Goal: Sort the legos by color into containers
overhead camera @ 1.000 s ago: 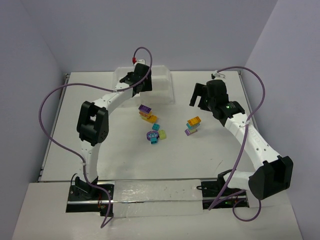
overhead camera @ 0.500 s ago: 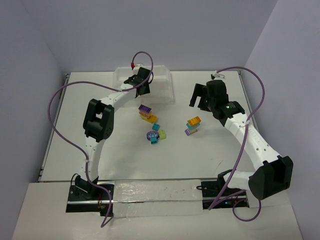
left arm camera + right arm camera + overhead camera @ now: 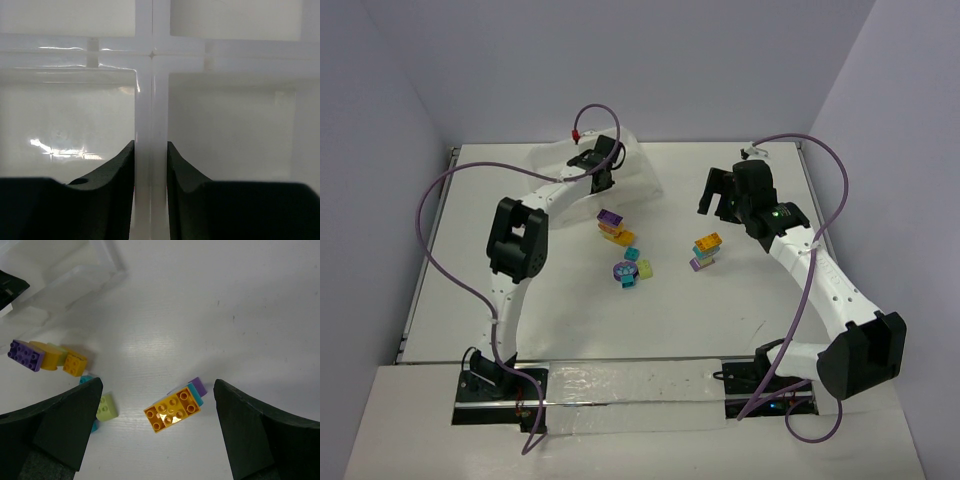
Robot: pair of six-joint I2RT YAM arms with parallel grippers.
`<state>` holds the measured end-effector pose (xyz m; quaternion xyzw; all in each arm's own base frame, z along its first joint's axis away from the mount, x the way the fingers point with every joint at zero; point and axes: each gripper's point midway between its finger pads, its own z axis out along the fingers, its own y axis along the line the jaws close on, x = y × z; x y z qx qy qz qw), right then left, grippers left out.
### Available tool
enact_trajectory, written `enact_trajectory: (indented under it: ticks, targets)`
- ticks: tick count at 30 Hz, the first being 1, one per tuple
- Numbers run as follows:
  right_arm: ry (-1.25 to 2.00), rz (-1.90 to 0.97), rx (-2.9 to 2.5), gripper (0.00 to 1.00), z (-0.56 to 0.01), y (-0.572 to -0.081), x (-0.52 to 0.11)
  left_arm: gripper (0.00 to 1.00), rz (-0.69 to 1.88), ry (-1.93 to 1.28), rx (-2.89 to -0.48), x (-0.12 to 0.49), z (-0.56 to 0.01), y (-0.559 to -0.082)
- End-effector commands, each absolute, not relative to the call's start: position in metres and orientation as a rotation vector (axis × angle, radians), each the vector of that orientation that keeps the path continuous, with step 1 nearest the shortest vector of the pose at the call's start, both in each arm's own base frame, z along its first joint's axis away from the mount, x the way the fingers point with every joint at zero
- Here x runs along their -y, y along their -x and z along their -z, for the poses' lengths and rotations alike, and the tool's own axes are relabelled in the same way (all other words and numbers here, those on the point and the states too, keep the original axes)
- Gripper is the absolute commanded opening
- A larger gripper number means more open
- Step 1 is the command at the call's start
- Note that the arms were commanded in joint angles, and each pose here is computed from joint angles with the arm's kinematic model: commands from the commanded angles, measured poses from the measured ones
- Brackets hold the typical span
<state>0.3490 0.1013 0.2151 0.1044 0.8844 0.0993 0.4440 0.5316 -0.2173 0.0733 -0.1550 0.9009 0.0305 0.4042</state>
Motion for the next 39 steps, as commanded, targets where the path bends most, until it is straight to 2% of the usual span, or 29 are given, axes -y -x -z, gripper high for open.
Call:
enact_trajectory:
  ticks: [1, 13, 15, 16, 17, 18, 20, 21, 25, 31, 36, 39]
  targets:
    - [-0.253, -0.275, -2.142, 1.00, -0.237, -0.353, -0.105, 0.00, -0.018, 0.740, -2.169, 0.192, -0.107, -0.531]
    - [-0.242, -0.274, -2.165, 1.00, -0.229, -0.348, -0.104, 0.00, -0.089, 1.268, -2.054, 0.105, -0.098, -0.488]
    - [-0.241, -0.279, -2.171, 1.00, -0.226, -0.348, -0.105, 0.05, -0.058, 1.288, -2.045, 0.104, -0.100, -0.486]
    - [-0.241, -0.282, -2.174, 1.00, -0.226, -0.348, -0.106, 0.12, -0.040, 1.285, -2.046, 0.105, -0.101, -0.487]
    - [-0.241, -0.285, -2.173, 1.00, -0.226, -0.348, -0.106, 0.27, -0.016, 1.275, -2.062, 0.109, -0.101, -0.488]
    - [-0.242, -0.288, -2.172, 1.00, -0.226, -0.348, -0.107, 0.43, 0.004, 1.258, -2.078, 0.114, -0.102, -0.489]
    - [-0.243, -0.290, -2.171, 1.00, -0.226, -0.348, -0.107, 0.85, 0.027, 1.196, -2.113, 0.120, -0.108, -0.495]
    - [-0.243, -0.291, -2.171, 1.00, -0.225, -0.348, -0.107, 0.97, 0.037, 1.163, -2.127, 0.123, -0.111, -0.497]
    - [-0.249, -0.290, -2.175, 1.00, -0.222, -0.345, -0.106, 0.99, 0.054, 0.989, -2.165, 0.126, -0.139, -0.501]
    - [-0.255, -0.277, -2.174, 1.00, -0.219, -0.343, -0.103, 0.99, -0.005, 0.516, -2.190, 0.116, -0.196, -0.488]
    - [-0.247, -0.262, -2.175, 1.00, -0.218, -0.345, -0.102, 0.99, -0.189, 0.139, -2.259, 0.066, -0.203, -0.456]
    - [-0.241, -0.273, -2.186, 1.00, -0.215, -0.347, -0.105, 0.99, -0.136, 0.042, -2.303, 0.053, -0.197, -0.446]
